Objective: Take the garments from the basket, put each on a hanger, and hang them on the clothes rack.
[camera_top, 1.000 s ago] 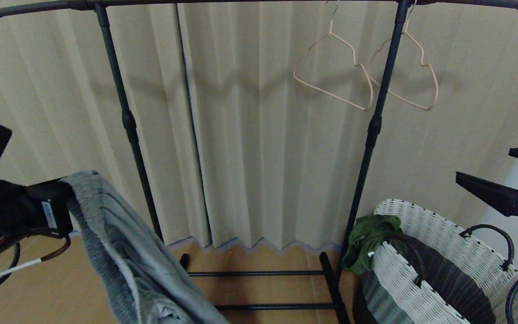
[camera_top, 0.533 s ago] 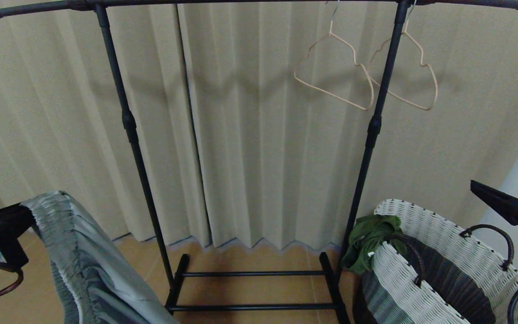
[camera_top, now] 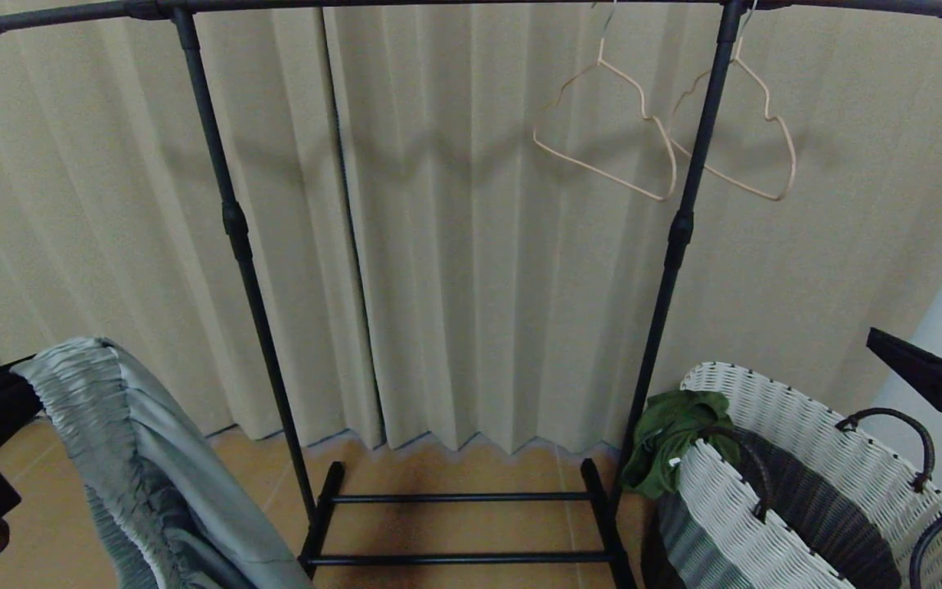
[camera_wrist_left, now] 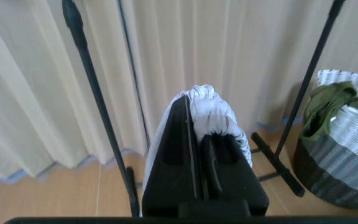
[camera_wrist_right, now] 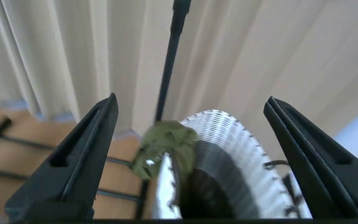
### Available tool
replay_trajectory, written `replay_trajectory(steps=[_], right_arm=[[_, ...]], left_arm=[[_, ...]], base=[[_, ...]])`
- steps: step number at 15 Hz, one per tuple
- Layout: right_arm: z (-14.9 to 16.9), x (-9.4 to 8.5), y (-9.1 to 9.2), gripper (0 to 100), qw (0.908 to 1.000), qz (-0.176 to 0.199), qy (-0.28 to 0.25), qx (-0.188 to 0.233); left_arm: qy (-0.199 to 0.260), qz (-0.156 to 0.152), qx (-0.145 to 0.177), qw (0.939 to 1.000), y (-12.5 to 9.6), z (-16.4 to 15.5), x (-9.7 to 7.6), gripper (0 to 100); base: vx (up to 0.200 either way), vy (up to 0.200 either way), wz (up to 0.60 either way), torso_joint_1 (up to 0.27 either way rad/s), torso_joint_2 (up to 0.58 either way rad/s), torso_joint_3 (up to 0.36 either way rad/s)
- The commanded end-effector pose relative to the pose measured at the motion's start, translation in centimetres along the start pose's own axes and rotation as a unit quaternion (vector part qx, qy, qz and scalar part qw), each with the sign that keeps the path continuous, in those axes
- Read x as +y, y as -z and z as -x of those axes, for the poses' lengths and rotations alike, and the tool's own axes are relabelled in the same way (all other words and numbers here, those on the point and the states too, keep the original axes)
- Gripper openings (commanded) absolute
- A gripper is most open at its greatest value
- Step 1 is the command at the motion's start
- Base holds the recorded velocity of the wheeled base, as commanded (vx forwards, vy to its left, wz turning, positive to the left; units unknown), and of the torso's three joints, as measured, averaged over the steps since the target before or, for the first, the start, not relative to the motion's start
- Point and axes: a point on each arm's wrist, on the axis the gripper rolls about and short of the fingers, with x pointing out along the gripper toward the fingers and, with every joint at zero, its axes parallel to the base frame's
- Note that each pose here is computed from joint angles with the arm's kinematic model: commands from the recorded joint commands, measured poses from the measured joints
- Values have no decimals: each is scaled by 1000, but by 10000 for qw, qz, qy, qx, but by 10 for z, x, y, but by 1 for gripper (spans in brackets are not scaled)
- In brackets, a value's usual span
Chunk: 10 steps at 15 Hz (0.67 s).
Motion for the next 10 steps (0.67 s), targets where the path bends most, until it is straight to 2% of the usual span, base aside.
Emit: replay_trajectory(steps=[1, 7, 10], right_arm=[[-2, -1, 0, 100, 9999, -112, 33, 29], [-1, -3, 0, 100, 9998, -134, 127, 16], [-2, -3, 1, 100, 9998, -137, 116, 46]], left_arm=[[21, -13, -34, 10000, 0, 2, -1, 0], [48, 11, 153, 9999, 5, -5, 0, 0], [50, 18, 183, 9998, 5, -7, 0, 0]], base=[[0, 0, 0, 0, 0, 0], [0, 0, 0, 3, -18, -7], [0, 0, 0, 58, -220, -271]])
